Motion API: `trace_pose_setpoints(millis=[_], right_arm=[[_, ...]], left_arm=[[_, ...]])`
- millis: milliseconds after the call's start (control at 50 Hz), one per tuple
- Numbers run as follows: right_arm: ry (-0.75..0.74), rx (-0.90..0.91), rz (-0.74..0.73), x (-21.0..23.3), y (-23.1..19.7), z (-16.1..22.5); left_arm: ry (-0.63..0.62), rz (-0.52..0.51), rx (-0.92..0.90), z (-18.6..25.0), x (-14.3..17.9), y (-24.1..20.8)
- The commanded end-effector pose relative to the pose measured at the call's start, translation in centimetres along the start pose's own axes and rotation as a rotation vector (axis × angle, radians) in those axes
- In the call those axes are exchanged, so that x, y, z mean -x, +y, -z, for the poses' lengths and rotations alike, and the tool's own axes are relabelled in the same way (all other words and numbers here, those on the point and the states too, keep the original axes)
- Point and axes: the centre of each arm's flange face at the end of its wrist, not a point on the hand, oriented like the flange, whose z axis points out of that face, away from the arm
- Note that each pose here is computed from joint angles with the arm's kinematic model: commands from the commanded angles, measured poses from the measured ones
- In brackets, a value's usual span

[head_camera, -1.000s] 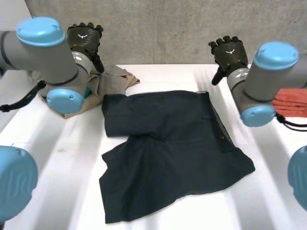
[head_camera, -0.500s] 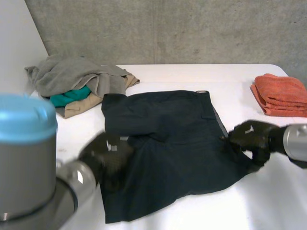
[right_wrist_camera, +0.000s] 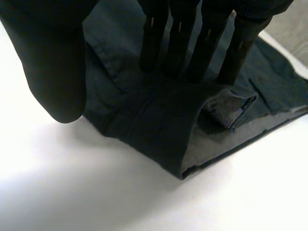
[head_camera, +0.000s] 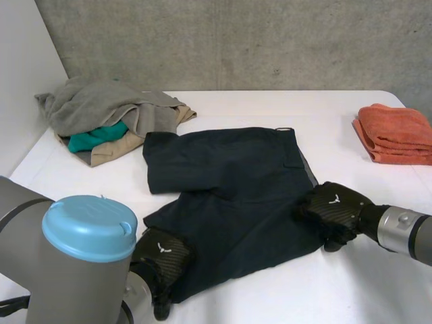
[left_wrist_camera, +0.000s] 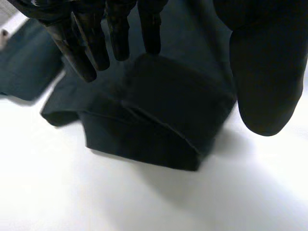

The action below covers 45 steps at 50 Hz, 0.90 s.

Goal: Fold the laundry.

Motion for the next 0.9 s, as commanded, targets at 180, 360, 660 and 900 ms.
trace_pose_setpoints(millis=[180,360,660,900], right_arm=[[0.114,-0.022,-0.028,-0.7,-0.3,-1.1],[0.079,0.079,-0.075,-1.4,-2.0,3.0],[-0.2,0.25,-0.031,0.8,-4.0,6.0],[-0.085,0.153,-0.107,0.9,-5.4,3.6]], left_arm=[[-0.123,-0.151,-0.084,-2.9,-0.5,-0.8],[-0.048,-0.16,-0.122,1.0,-0.1,-2.1],[0.048,-0.192,-0.001,2.7,0.6,-2.4],[-0.131,-0.101,-0.088,-4.0,5.7,-6.0]])
